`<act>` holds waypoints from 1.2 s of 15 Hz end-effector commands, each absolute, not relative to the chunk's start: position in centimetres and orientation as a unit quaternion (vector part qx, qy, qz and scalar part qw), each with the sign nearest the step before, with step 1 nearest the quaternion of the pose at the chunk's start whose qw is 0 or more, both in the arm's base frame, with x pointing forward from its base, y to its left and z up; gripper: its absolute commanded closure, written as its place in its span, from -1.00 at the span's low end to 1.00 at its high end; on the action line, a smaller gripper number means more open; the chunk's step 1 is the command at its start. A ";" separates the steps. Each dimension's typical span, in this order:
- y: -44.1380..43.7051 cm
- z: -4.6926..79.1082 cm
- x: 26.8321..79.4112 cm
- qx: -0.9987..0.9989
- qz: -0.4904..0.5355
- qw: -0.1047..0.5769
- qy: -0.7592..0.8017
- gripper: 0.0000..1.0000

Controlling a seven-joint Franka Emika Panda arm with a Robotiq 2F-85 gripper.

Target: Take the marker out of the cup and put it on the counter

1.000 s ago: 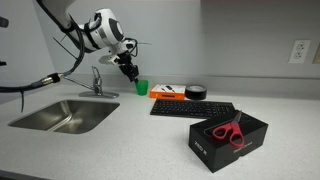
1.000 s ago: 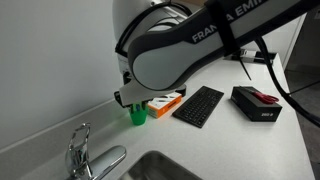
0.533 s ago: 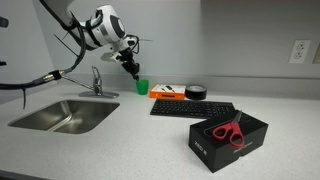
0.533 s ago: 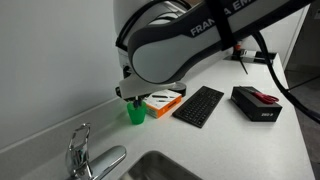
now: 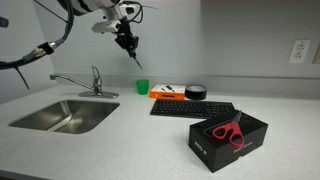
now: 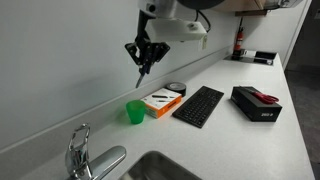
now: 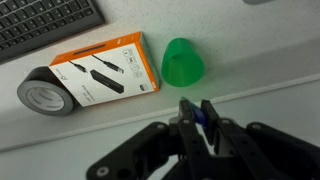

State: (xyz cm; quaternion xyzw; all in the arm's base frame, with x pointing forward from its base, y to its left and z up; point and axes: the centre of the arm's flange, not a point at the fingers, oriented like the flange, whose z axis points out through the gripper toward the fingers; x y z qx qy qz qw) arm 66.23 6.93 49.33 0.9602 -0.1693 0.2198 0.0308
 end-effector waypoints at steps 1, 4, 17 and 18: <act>4.7 49.6 61.8 0.982 0.165 0.016 -0.093 0.93; 2.8 45.8 62.4 0.987 0.119 0.076 -0.071 0.93; 3.5 35.3 65.8 0.980 0.106 0.150 -0.071 0.04; 3.6 35.6 65.8 0.981 0.107 0.145 -0.070 -0.10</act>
